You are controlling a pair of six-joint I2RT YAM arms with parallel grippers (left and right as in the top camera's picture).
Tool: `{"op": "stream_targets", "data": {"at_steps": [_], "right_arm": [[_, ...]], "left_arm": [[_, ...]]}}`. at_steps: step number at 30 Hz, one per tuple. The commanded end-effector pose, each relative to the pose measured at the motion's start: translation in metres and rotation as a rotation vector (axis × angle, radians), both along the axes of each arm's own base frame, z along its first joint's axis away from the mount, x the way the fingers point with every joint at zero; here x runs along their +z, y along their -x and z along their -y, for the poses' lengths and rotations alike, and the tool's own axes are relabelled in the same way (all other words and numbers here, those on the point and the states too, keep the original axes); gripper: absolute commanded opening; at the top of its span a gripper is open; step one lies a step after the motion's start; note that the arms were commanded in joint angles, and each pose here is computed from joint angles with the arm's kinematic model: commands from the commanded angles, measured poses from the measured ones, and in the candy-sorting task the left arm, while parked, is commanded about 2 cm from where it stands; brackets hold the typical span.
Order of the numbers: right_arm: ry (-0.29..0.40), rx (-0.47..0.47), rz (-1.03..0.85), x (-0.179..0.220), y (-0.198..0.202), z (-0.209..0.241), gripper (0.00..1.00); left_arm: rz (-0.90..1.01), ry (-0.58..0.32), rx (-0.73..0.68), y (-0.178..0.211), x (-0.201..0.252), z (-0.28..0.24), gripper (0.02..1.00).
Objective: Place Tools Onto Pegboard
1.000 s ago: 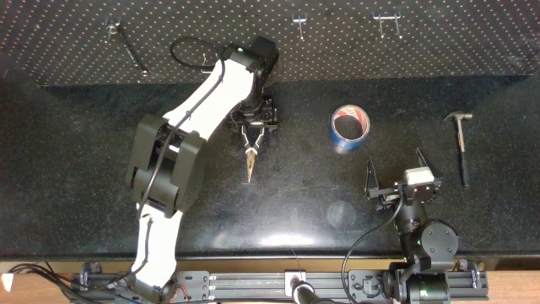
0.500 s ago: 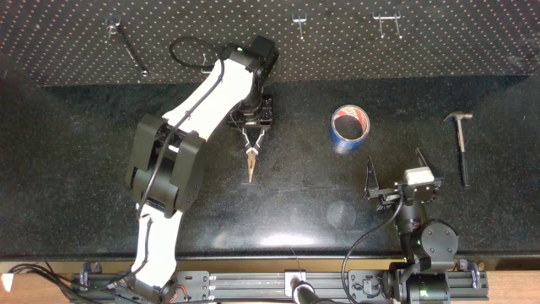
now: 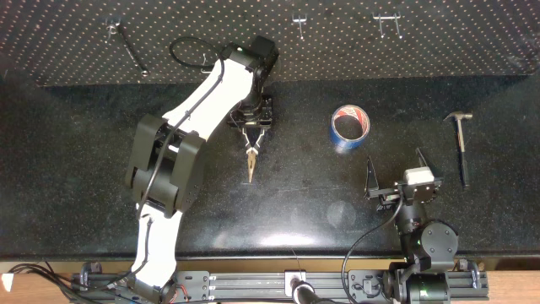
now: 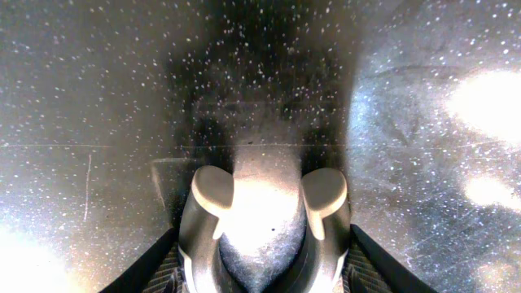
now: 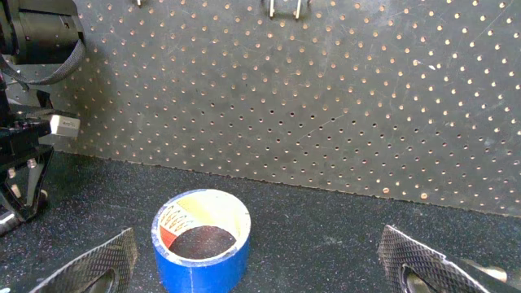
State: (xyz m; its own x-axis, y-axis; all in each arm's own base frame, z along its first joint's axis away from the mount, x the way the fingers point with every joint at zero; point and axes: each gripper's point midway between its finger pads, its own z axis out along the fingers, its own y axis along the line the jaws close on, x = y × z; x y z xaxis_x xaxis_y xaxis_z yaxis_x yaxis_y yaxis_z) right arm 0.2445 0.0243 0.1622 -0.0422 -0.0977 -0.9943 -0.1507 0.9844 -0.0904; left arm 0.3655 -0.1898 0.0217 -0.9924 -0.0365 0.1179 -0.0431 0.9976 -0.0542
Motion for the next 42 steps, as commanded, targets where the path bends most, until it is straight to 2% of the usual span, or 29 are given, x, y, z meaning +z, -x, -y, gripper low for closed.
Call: {"op": "stream_targets", "data": {"at_steps": [1, 3, 5, 9, 11, 13, 15, 18, 20, 22, 26, 29, 34, 42], "right_arm": [[-0.008, 0.007, 0.0, -0.001, 0.0, -0.002, 0.976], [-0.008, 0.007, 0.0, -0.001, 0.0, -0.002, 0.976], [-0.008, 0.007, 0.0, -0.001, 0.0, -0.002, 0.976], [-0.008, 0.007, 0.0, -0.001, 0.0, -0.002, 0.972], [-0.008, 0.007, 0.0, -0.001, 0.0, -0.002, 0.976], [-0.008, 0.007, 0.0, -0.001, 0.0, -0.002, 0.976], [-0.008, 0.007, 0.0, -0.001, 0.0, -0.002, 0.976], [-0.008, 0.007, 0.0, -0.001, 0.0, -0.002, 0.976], [-0.008, 0.007, 0.0, -0.001, 0.0, -0.002, 0.976], [-0.008, 0.007, 0.0, -0.001, 0.0, -0.002, 0.976], [-0.008, 0.007, 0.0, -0.001, 0.0, -0.002, 0.974], [-0.008, 0.007, 0.0, -0.001, 0.0, -0.002, 0.974], [-0.008, 0.007, 0.0, -0.001, 0.0, -0.002, 0.976], [-0.008, 0.007, 0.0, -0.001, 0.0, -0.002, 0.976]], "left_arm": [[-0.01, -0.001, 0.006, 0.002, -0.005, -0.001, 0.027], [0.055, 0.023, 0.0, -0.003, 0.023, 0.002, 0.029], [0.183, 0.024, -0.006, -0.007, 0.07, 0.003, 0.027], [0.514, -0.07, -0.058, 0.006, 0.174, 0.005, 0.029], [0.612, -0.123, -0.078, 0.017, 0.202, 0.003, 0.027], [0.812, -0.241, 0.038, 0.024, 0.255, -0.028, 0.027], [0.952, -0.251, 0.174, 0.024, 0.277, -0.06, 0.029], [1.081, -0.195, 0.323, 0.012, 0.255, -0.096, 0.029], [1.199, -0.185, 0.277, -0.008, 0.254, -0.104, 0.029], [1.311, -0.205, 0.197, -0.026, 0.274, -0.099, 0.029], [1.438, -0.259, 0.257, -0.04, 0.287, -0.105, 0.027], [1.477, -0.254, 0.285, -0.043, 0.28, -0.107, 0.029], [1.57, -0.185, 0.346, -0.047, 0.274, -0.103, 0.029], [1.593, -0.179, 0.369, -0.068, 0.257, -0.098, 0.029]]}}
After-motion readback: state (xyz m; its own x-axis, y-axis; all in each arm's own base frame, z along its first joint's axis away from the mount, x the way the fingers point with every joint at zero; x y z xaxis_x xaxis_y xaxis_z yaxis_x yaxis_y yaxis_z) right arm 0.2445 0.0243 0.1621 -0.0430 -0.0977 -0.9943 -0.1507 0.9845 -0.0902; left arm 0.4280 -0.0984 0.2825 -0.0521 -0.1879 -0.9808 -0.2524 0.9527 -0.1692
